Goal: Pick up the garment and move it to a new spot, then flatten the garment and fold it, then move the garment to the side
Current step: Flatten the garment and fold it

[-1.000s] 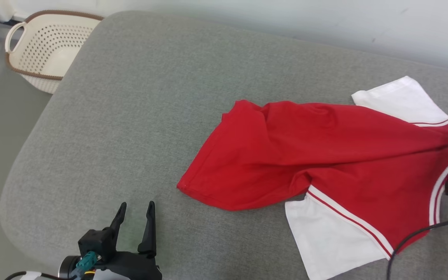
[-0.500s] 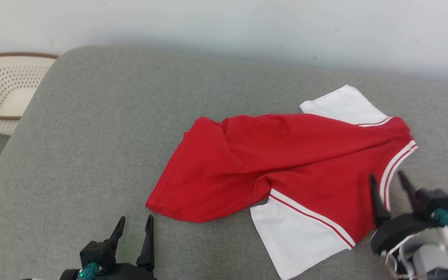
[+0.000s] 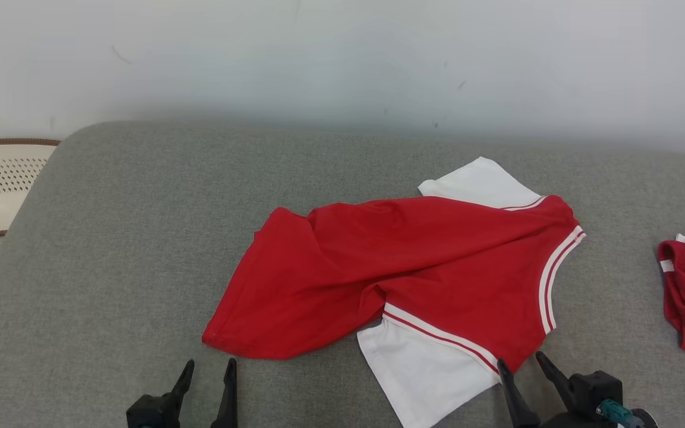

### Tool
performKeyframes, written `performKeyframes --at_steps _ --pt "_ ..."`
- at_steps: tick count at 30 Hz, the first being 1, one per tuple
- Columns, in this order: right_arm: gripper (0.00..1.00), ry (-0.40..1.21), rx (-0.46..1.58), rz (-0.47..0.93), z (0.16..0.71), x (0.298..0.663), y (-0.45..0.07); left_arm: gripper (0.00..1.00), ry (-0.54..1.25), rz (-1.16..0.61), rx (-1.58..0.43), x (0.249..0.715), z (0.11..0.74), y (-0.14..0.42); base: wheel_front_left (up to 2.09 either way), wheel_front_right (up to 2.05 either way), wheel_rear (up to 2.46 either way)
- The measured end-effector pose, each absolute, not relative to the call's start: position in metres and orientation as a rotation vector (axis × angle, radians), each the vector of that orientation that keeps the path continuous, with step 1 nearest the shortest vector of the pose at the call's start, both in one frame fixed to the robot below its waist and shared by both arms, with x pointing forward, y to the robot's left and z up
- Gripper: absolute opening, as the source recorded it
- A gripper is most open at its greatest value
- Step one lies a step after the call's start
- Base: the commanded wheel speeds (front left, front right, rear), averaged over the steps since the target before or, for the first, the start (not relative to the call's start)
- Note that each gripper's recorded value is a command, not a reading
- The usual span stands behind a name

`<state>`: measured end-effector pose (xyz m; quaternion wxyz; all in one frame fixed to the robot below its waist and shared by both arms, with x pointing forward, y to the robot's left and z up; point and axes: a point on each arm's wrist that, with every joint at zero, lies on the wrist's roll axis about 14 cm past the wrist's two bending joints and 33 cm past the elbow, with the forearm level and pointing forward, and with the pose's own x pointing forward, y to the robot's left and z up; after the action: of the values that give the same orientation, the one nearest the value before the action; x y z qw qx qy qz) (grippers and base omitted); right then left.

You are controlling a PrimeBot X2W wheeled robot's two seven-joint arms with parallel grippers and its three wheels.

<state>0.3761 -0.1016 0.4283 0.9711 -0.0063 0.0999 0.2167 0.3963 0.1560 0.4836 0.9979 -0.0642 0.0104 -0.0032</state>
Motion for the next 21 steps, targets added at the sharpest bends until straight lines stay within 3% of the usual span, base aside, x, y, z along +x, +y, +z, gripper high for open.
performKeyframes --at_steps 10,12,13,14,21 --pt "0.99 0.305 -0.047 0.45 0.399 0.377 -0.099 1.0 0.04 0.01 -0.124 0.387 0.476 0.164 0.0 0.0 0.0" --pt "0.65 0.318 -0.05 0.449 0.395 0.38 -0.098 1.0 0.043 0.019 -0.124 0.386 0.475 0.167 0.0 0.0 0.0" --pt "0.16 0.32 -0.05 0.446 0.395 0.382 -0.098 1.0 0.044 0.023 -0.123 0.385 0.475 0.168 0.0 0.0 0.0" --pt "0.0 0.324 -0.056 0.445 0.394 0.384 -0.099 1.0 0.045 0.026 -0.122 0.385 0.475 0.169 0.0 0.0 0.0" --pt "0.0 0.324 -0.067 0.381 0.395 0.396 -0.122 1.0 0.044 0.031 -0.126 0.386 0.475 0.17 0.0 0.0 0.0"
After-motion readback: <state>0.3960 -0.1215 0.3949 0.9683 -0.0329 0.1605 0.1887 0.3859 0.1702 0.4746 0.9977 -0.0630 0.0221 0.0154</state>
